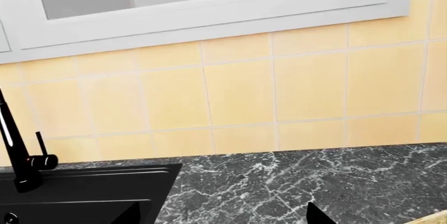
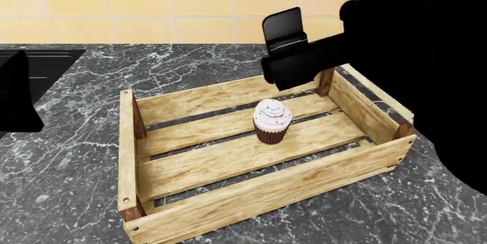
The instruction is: Move the fresh-baked cupcake off the tray onto the counter, and place the bowl used for mixing into the sink.
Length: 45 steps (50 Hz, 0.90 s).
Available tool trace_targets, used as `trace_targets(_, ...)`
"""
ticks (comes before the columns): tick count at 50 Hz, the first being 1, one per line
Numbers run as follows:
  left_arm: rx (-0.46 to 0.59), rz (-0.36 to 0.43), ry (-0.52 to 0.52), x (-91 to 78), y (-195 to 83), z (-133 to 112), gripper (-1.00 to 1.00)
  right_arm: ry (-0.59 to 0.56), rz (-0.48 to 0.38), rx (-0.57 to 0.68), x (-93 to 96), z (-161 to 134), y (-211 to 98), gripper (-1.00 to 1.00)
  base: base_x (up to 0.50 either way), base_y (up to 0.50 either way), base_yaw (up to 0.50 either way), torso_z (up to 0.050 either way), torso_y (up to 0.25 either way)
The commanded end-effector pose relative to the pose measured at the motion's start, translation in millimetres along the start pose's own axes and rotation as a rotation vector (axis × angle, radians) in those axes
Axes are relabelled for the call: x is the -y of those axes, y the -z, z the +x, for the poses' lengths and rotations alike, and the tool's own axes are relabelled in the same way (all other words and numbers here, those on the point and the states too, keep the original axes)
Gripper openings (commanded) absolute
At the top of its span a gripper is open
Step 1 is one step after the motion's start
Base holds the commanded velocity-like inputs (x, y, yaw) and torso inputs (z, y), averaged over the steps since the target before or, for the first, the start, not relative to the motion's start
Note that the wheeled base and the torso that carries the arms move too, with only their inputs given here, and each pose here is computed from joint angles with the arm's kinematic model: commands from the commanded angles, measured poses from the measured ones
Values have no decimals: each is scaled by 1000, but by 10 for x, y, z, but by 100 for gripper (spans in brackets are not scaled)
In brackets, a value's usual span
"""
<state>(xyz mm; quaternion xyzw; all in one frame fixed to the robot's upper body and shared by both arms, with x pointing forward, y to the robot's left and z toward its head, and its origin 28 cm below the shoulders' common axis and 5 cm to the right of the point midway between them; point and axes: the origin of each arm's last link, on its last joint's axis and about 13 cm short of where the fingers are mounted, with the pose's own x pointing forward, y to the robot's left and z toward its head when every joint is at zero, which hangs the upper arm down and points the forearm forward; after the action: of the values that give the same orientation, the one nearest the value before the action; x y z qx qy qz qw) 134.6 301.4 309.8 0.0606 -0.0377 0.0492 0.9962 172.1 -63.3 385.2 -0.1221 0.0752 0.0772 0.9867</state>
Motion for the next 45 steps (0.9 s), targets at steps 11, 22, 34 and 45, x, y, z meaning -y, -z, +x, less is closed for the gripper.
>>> trace_targets(11,-9,-4,12,22,29,46,100,-96,140,-190,-52,612,43,100,0,0,0,0,0)
trace_targets(22,-11,-1,14,25,36,37,100,-123,131,-297,-62,706,280,100,0,0,0,0,0)
trace_targets(34,-14,0,12,22,61,39,100,-121,89,-360,-71,721,380,100,0,0,0,0,0)
trace_targets(45,-18,2,11,26,72,33,100,-121,78,-386,-62,765,464,100,0,0,0,0,0)
